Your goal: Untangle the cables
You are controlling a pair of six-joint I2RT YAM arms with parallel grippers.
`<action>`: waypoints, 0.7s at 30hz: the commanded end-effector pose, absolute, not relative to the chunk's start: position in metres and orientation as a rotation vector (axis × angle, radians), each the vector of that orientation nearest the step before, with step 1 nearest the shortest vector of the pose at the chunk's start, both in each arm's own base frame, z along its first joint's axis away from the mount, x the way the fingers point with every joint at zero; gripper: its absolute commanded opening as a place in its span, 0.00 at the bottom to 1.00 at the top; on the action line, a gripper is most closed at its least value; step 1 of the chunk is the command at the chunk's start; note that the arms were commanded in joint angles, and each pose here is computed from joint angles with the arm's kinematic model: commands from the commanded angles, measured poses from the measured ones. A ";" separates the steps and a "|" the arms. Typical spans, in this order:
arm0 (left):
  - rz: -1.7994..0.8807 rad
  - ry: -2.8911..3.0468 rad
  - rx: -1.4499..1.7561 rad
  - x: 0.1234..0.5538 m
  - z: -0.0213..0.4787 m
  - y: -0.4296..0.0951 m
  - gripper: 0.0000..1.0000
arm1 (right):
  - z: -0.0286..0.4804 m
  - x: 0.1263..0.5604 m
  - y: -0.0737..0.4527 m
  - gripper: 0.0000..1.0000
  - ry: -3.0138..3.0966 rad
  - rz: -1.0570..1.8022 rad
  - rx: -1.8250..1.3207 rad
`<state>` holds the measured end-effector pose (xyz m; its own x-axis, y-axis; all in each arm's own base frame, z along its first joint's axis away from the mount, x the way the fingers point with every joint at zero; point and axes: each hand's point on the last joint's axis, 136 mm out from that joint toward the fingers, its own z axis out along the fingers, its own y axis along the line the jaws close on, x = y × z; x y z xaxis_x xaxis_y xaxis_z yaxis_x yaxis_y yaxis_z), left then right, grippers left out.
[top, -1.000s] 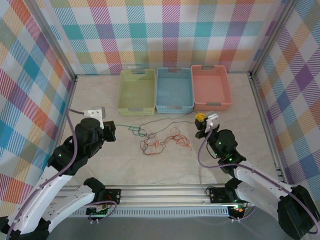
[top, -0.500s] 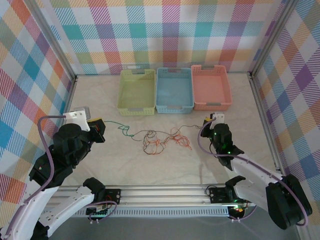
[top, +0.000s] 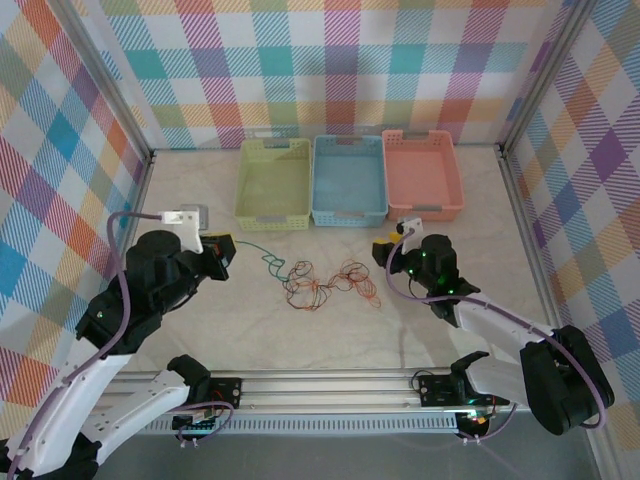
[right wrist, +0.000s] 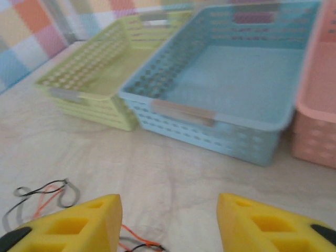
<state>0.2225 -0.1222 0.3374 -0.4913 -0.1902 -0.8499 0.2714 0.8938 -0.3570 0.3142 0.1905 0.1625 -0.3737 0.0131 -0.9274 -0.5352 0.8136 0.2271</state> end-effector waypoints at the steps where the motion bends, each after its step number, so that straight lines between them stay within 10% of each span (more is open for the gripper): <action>1: -0.624 1.970 0.109 0.227 0.351 -0.136 0.00 | 0.200 0.291 0.233 0.54 1.688 0.781 -0.620; 21: -0.709 2.199 0.236 0.249 0.292 -0.186 0.00 | 0.268 0.212 0.350 0.56 1.508 1.188 -1.203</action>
